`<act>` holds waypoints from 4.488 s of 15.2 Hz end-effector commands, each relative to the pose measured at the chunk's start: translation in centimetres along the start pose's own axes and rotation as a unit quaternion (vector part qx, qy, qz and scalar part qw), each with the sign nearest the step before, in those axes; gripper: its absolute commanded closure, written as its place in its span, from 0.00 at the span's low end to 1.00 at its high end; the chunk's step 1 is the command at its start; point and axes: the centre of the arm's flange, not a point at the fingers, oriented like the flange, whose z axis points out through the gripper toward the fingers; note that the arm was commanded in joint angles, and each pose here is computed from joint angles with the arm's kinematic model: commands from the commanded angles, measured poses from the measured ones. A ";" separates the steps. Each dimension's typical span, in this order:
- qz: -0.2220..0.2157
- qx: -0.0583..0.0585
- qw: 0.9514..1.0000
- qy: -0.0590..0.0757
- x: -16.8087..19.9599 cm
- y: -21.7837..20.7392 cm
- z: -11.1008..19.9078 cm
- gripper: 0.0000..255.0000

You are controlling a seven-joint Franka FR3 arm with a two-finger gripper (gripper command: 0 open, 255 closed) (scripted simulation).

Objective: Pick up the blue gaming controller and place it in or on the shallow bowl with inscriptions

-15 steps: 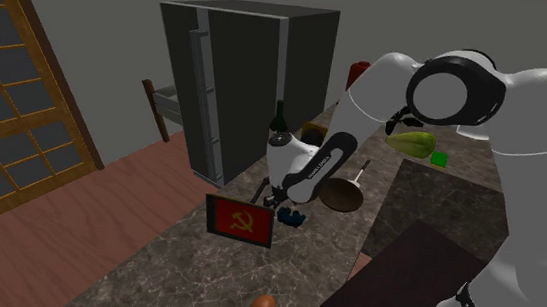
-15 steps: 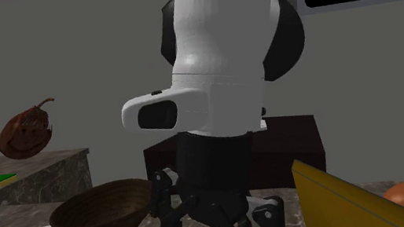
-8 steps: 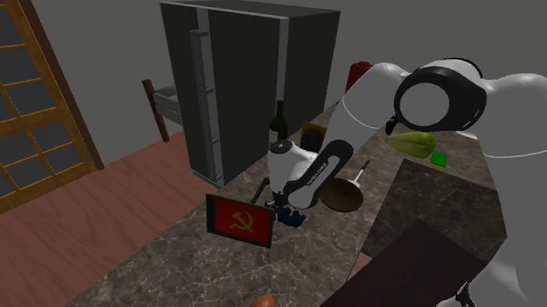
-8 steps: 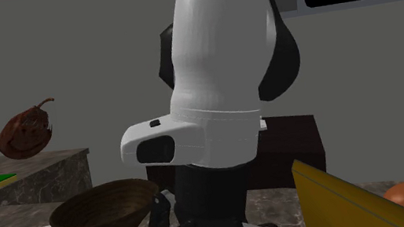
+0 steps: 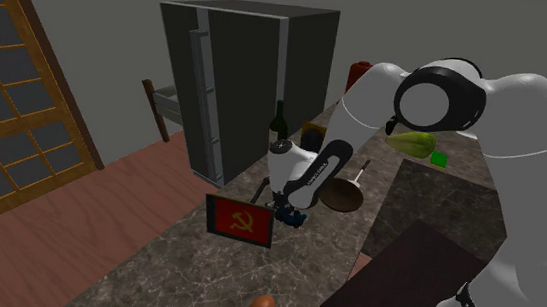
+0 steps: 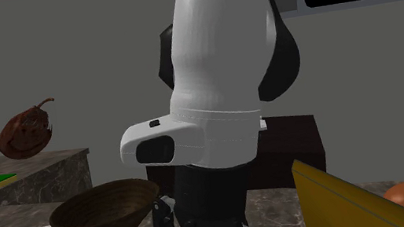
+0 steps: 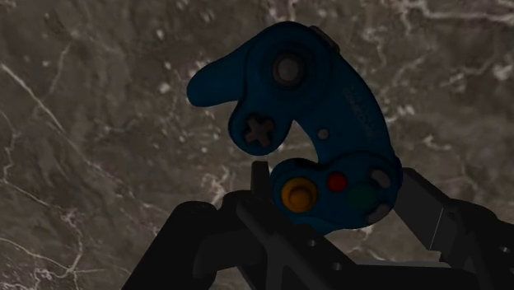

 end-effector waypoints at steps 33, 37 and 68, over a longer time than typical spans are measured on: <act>0.000 0.000 1.000 0.000 0.8 2.1 -13.5 1.00; 0.000 0.000 1.000 0.000 0.7 3.6 -14.6 1.00; 0.000 0.000 1.000 0.000 -2.9 22.2 -4.8 1.00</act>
